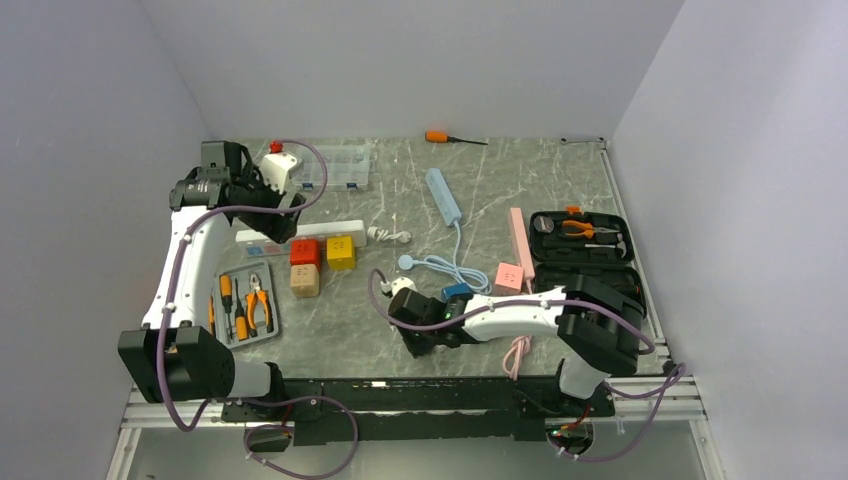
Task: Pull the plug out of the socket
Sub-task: Move the socket to the corner of the board.
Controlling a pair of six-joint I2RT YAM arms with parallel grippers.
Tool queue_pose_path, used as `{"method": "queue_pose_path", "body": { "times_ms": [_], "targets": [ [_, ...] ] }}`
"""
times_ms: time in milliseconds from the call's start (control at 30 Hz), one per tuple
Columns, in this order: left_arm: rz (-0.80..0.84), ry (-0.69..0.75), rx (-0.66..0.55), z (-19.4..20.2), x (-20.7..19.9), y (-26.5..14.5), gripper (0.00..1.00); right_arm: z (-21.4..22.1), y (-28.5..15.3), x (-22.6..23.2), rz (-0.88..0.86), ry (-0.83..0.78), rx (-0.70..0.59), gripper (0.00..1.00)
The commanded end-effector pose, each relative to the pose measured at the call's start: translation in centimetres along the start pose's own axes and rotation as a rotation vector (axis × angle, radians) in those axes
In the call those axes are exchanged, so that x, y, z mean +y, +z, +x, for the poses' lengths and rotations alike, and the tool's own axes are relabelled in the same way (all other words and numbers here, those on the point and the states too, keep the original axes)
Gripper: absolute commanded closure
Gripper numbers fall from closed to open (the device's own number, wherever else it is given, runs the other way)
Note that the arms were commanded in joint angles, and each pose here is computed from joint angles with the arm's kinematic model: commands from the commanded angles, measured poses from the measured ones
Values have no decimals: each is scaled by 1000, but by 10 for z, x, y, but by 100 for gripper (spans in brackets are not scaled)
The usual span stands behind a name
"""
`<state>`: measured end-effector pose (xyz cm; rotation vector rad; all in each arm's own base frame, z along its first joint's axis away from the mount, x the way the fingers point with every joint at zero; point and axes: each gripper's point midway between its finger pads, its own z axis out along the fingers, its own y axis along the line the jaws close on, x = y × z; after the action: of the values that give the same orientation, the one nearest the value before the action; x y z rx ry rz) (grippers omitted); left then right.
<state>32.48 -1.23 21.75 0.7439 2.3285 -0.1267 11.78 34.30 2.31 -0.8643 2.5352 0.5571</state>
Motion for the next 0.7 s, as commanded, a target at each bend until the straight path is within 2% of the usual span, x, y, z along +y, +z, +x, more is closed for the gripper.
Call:
{"method": "queue_pose_path", "body": {
  "times_ms": [0, 167, 333, 467, 600, 667],
  "targets": [
    [-57, 36, -5, 0, 13, 0, 1, 10, -13, -43, 212, 71, -22, 100],
    [-83, 63, 22, 5, 22, 6, 1, 21, -32, -74, 337, 166, -41, 100],
    [-102, 110, 93, 25, 32, 25, 1, 2, -54, -66, 272, 200, -131, 100],
    [-126, 143, 145, 39, 45, 42, 1, -31, -82, -48, 188, 182, -236, 78],
    [-122, 186, 166, 46, 55, 56, 1, -64, -112, -31, 103, 158, -354, 52],
    [-112, 221, 173, 49, 59, 64, 1, -72, -120, -27, 84, 150, -390, 44]
  ]
}}
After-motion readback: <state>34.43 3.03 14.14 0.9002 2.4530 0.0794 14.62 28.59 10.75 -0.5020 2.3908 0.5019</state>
